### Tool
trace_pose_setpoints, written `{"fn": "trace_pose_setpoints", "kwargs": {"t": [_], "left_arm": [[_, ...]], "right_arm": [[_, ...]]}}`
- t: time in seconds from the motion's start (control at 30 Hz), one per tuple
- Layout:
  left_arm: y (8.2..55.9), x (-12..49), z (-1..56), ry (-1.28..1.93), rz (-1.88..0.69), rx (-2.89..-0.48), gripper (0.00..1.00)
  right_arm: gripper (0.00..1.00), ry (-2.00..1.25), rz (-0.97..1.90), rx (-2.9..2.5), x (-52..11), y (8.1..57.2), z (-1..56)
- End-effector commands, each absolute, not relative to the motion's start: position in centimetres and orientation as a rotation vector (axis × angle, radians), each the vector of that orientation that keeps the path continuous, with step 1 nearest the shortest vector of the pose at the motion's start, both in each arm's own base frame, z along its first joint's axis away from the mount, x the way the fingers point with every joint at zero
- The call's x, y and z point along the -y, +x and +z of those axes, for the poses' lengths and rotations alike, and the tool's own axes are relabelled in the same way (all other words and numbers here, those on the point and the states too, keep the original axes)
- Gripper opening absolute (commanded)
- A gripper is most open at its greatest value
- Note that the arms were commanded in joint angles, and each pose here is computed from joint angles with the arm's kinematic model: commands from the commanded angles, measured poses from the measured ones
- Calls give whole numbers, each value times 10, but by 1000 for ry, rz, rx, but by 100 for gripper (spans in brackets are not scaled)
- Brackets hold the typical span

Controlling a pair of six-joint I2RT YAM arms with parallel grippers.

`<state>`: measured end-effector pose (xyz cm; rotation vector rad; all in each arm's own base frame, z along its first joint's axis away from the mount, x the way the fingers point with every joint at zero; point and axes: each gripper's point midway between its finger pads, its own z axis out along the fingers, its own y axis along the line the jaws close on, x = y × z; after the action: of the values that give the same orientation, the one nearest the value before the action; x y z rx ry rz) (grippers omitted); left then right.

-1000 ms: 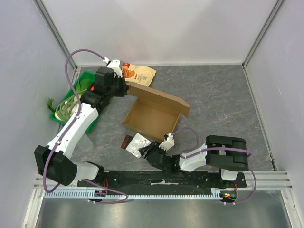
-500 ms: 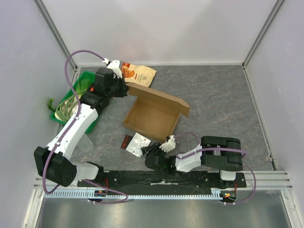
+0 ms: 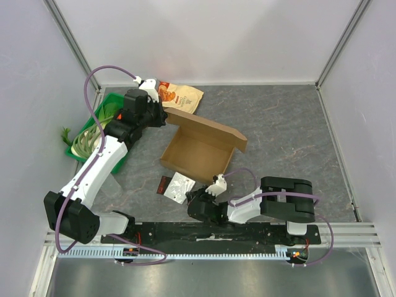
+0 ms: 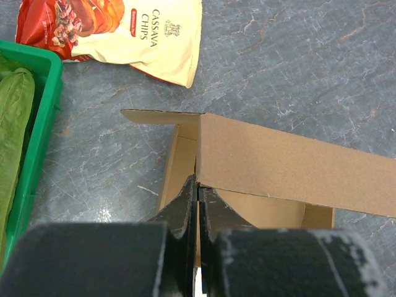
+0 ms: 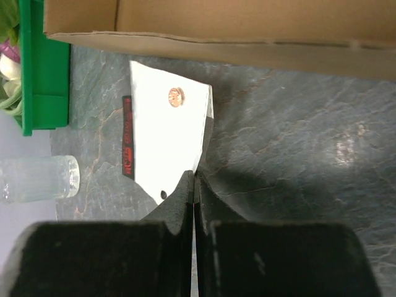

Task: Fold the paper box

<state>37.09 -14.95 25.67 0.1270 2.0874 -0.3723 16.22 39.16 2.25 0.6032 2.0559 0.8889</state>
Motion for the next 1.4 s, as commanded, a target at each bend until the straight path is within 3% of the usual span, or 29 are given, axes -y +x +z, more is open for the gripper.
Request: {"fn": "trace_pose_setpoints", "kwargs": {"t": [0.0, 0.33, 0.83, 1.0, 1.2, 1.27, 1.33, 1.37], "left_arm": [[372, 145, 265, 137, -359, -2052, 2], [375, 140, 263, 125, -345, -2059, 2], [378, 139, 258, 116, -342, -2075, 2], [379, 138, 258, 112, -348, -2074, 2], [380, 140, 257, 110, -368, -2081, 2], [380, 140, 257, 109, -374, -2081, 2], [380, 140, 256, 107, -376, -2085, 2], [381, 141, 256, 106, -381, -2085, 2]], "right_arm": [[0, 486, 921, -1935, -398, 166, 72], [0, 217, 913, -1838, -399, 140, 139], [0, 85, 861, -1669, -358, 228, 227], [0, 169, 870, -1674, -355, 265, 225], [1, 274, 646, -1719, -338, 291, 196], [32, 307, 543, -1763, -327, 295, 174], [54, 304, 490, -1805, -322, 293, 158], [57, 290, 483, -1810, -321, 292, 157]]}}
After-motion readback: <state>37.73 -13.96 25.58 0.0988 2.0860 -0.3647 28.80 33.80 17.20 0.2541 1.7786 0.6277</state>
